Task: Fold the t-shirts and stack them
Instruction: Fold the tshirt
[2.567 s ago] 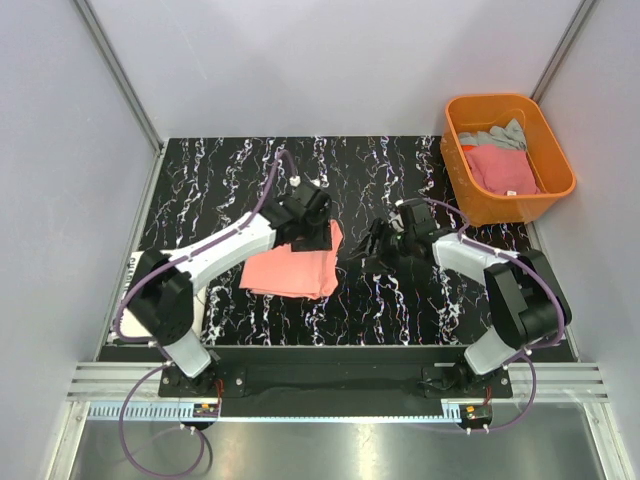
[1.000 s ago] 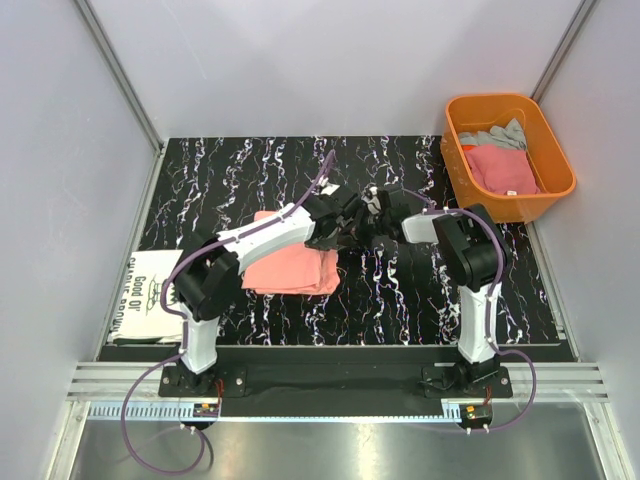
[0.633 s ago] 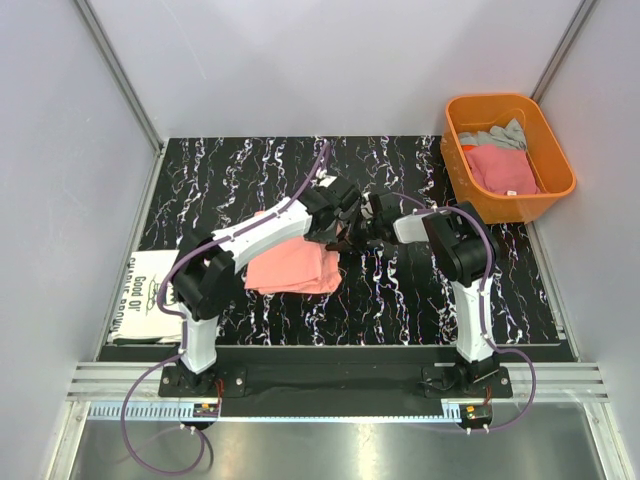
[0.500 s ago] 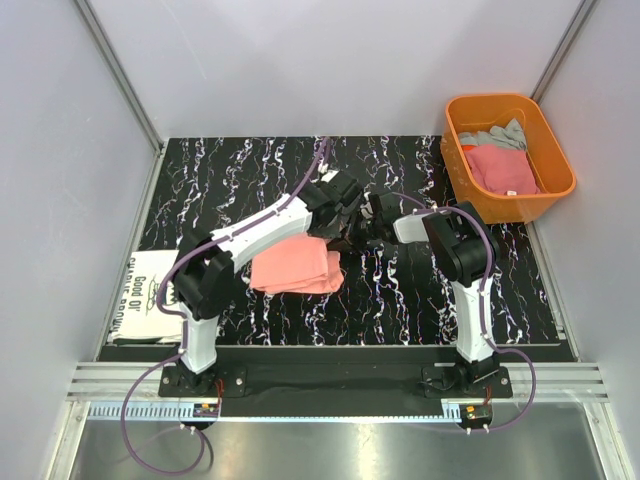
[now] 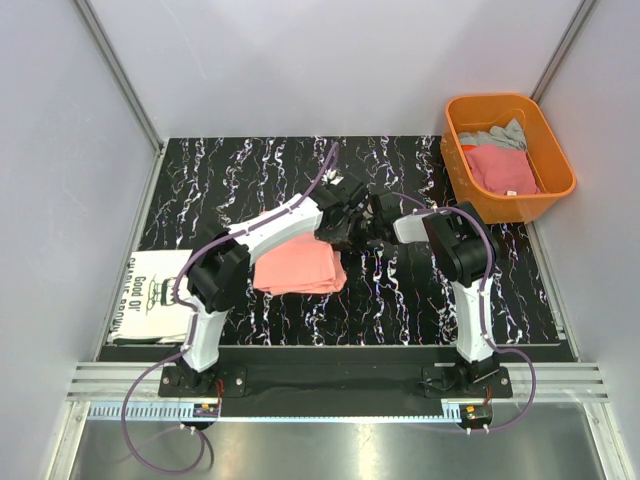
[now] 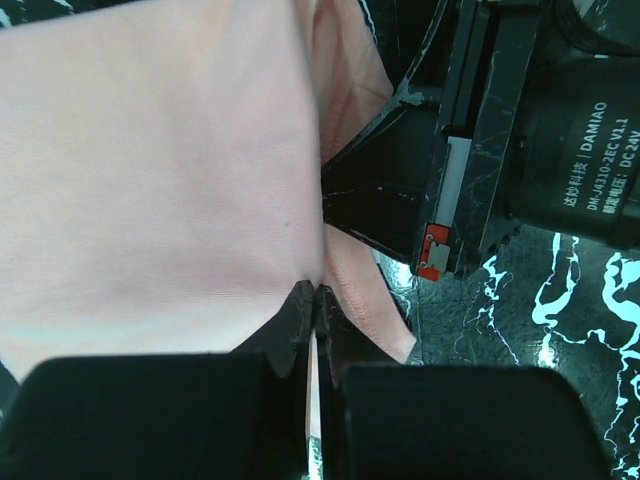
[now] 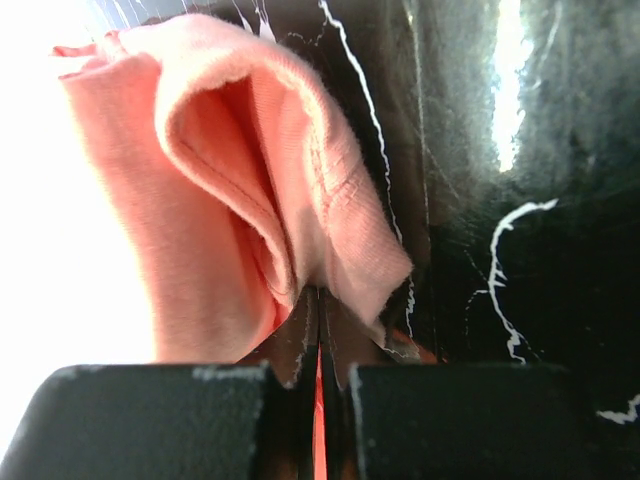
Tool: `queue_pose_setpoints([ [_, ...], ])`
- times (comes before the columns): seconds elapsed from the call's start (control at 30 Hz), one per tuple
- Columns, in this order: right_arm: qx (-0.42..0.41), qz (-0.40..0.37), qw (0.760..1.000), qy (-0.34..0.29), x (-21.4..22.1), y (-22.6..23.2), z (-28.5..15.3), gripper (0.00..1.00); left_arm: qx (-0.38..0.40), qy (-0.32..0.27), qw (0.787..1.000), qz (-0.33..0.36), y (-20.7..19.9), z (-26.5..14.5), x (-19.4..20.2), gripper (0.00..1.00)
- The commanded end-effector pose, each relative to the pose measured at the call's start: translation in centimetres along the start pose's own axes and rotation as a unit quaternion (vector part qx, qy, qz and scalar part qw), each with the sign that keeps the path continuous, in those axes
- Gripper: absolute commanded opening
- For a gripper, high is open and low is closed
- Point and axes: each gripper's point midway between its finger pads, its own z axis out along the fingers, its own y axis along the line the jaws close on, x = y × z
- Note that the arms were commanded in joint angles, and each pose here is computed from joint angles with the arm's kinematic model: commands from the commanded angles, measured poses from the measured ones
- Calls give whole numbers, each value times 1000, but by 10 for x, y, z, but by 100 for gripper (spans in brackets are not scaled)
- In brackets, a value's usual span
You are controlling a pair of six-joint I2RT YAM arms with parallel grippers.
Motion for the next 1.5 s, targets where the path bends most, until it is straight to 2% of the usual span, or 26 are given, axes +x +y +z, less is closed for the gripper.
queue_pose_setpoints([
  [0.0,75,25,997,-20,3,-41,3,0,38,-23,999,0,-18,-5,-21,0],
  [0.2,74,27,997,-20,3,-42,-1,0,41,-8,999,11,-21,10,-12,0],
  [0.33,70,24,997,-21,2,-38,-7,0,70,-5,997,18,-28,15,-9,1],
  [0.4,62,23,998,-21,1,-31,-12,0,78,-9,997,23,-28,11,-13,17],
  [0.47,57,16,998,-28,-2,-21,-21,0,93,-19,995,13,-22,-2,-22,29],
  [0.53,65,16,997,-26,-4,-17,-29,0,103,-23,994,6,-15,-11,-25,35],
  [0.57,62,4,998,-28,-5,-10,-34,0,119,-37,992,-6,-8,-28,-35,40],
  [0.7,72,-24,996,-37,-14,8,-51,1,154,-62,985,-42,19,-60,-47,42],
  [0.83,93,-48,994,-44,-20,16,-72,5,173,-68,979,-82,60,-84,-37,42],
  [0.97,81,-78,993,-44,-26,34,-83,18,200,-69,972,-105,93,-85,-25,42],
  [1.2,62,-115,990,-46,-31,77,-98,22,254,-57,953,-157,121,-68,-6,41],
  [1.3,27,-127,991,-10,-16,101,-91,27,273,-42,947,-164,123,-57,-1,41],
  [1.47,-1,-140,987,73,21,109,-59,31,293,-17,940,-171,116,-44,11,41],
])
